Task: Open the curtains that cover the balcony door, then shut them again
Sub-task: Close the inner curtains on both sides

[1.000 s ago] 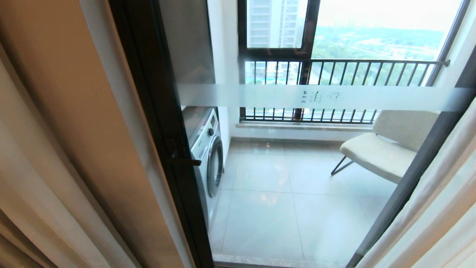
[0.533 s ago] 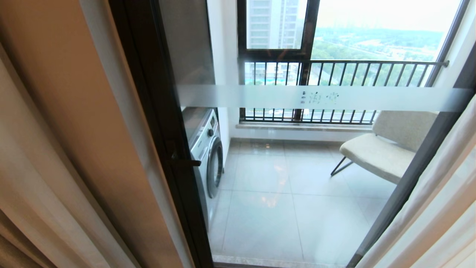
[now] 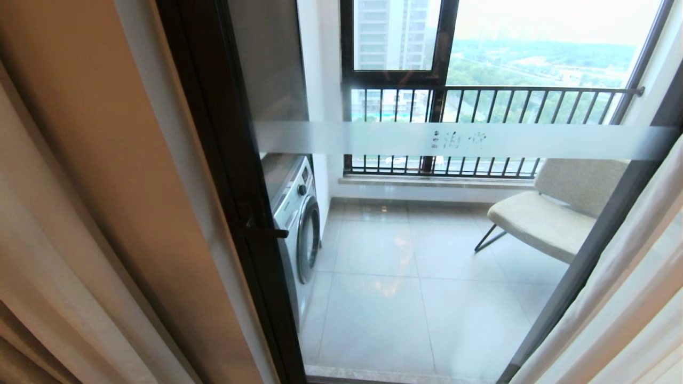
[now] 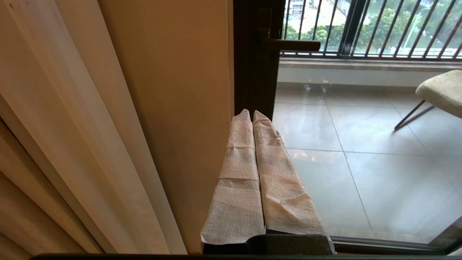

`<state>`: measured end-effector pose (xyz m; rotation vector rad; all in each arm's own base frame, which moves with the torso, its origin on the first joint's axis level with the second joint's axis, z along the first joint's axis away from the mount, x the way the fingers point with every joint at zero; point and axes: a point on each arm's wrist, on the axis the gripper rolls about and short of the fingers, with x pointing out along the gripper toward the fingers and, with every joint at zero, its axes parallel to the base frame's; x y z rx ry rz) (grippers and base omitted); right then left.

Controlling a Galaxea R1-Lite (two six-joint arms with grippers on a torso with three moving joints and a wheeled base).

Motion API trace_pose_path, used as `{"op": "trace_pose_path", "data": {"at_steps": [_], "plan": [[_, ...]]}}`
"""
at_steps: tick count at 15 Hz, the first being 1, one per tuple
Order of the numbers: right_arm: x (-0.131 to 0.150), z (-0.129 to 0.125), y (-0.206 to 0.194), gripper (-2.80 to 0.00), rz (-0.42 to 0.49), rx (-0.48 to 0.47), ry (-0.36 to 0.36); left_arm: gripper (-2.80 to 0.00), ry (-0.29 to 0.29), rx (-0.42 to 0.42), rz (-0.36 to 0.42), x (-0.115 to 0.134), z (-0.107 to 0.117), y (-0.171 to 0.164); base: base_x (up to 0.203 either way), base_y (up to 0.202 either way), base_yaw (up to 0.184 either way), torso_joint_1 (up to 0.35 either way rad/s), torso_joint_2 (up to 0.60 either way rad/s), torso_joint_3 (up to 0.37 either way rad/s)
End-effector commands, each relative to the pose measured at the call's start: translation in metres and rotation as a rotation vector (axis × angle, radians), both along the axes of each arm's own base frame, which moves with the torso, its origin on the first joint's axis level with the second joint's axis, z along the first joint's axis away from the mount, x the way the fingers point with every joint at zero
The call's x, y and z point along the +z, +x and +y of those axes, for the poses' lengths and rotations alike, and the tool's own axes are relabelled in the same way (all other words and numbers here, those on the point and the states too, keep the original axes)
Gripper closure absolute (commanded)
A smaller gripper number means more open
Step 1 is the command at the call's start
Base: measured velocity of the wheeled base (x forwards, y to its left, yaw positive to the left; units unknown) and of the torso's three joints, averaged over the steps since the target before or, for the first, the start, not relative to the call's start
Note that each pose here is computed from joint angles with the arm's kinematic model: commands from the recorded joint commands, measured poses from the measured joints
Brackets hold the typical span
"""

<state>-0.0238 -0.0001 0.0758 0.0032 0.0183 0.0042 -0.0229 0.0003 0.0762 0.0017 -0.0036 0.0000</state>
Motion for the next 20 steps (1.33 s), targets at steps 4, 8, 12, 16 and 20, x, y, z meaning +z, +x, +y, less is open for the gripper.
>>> {"op": "trace_pose_path", "data": {"at_steps": [4, 8, 12, 16, 20], "plan": [[0.0, 0.0, 0.0, 0.0, 0.001, 0.0, 0.0, 0.0, 0.0, -0.003, -0.017, 0.03, 0.0, -0.003, 0.0, 0.0, 0.0, 0.0, 0.0, 0.0], [0.0, 0.0, 0.0, 0.0, 0.0, 0.0, 0.001, 0.0, -0.005, 0.056, -0.04, 0.094, 0.001, 0.002, 0.0, 0.0, 0.0, 0.0, 0.0, 0.0], [0.0, 0.0, 0.0, 0.0, 0.002, 0.0, 0.0, 0.0, -0.007, 0.167, -0.036, 0.163, 0.004, 0.033, 0.0, 0.0, 0.0, 0.0, 0.0, 0.0], [0.0, 0.0, 0.0, 0.0, 0.002, 0.0, 0.0, 0.0, -0.016, 0.392, -0.062, 0.229, 0.008, 0.083, 0.0, 0.0, 0.0, 0.0, 0.0, 0.0], [0.0, 0.0, 0.0, 0.0, 0.002, 0.0, 0.001, 0.0, -0.016, 0.72, -0.079, 0.256, 0.03, 0.11, 0.0, 0.0, 0.0, 0.0, 0.0, 0.0]]}}
